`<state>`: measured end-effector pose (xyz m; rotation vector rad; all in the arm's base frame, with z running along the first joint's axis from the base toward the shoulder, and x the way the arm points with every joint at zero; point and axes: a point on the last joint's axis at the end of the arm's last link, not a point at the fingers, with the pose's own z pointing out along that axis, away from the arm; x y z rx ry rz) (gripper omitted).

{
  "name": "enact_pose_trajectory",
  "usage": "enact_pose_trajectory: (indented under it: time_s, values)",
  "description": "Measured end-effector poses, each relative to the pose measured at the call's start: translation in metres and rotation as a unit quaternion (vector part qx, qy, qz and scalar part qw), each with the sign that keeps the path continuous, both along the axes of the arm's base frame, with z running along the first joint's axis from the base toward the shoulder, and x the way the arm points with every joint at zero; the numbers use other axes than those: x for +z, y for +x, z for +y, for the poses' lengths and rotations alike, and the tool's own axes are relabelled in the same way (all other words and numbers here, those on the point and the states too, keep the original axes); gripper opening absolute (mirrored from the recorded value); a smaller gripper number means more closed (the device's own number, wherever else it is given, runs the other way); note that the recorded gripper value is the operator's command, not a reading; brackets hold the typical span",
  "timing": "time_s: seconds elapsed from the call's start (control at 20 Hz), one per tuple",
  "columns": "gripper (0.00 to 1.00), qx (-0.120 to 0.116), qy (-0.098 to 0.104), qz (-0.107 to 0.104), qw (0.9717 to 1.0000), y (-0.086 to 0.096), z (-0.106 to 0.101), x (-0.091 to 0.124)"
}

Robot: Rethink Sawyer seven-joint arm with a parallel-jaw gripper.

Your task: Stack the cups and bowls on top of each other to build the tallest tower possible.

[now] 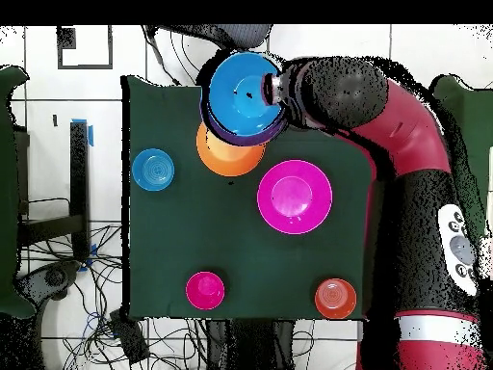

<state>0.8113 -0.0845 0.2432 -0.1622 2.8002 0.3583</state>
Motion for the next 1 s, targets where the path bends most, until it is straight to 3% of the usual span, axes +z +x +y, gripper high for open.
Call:
enact_pose_trajectory:
  time_s: [0.45, 1.0]
  values:
    - [0.00, -0.001, 0.001, 0.000, 1.0000, 0.0001, 0.0002, 0.0002]
    - [0.00, -0.011, 0.017, -0.001, 0.9998, -0.0018, 0.0043, -0.0022]
